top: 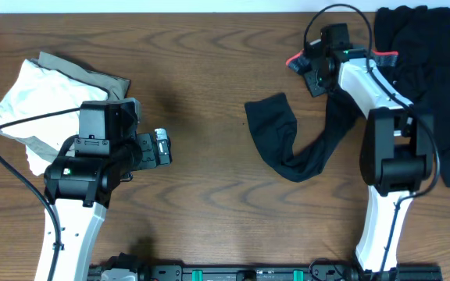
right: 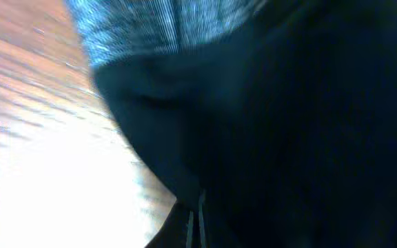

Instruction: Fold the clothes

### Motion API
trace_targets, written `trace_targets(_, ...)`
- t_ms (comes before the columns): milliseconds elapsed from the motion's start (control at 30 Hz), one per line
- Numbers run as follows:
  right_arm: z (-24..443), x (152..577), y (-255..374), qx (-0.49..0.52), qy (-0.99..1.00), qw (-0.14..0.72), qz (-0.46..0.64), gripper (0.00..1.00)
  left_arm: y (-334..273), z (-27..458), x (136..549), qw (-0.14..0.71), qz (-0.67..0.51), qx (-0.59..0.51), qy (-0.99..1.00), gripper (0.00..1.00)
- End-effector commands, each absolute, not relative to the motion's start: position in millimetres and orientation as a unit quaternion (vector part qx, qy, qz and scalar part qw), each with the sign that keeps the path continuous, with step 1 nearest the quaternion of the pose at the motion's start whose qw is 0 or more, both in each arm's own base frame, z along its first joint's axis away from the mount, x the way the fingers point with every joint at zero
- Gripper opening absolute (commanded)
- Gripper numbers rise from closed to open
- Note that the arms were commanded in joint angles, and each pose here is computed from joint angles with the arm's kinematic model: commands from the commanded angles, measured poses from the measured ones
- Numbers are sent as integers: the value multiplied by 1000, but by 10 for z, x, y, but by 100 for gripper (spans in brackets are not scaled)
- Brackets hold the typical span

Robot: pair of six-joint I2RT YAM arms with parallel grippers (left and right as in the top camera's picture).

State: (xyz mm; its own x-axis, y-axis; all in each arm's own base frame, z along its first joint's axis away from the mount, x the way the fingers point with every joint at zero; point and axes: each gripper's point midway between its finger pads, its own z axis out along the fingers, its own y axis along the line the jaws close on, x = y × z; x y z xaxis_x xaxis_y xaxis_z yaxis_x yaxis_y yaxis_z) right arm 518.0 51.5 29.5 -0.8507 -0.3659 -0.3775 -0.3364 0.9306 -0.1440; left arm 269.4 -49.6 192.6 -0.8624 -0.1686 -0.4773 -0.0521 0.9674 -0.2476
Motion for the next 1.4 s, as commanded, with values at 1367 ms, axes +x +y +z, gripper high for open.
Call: trace_targets(1367, 1830, 4147, 1309, -137, 966, 219, 6, 22, -1218, 1081, 1974, -61, -280, -302, 909, 98)
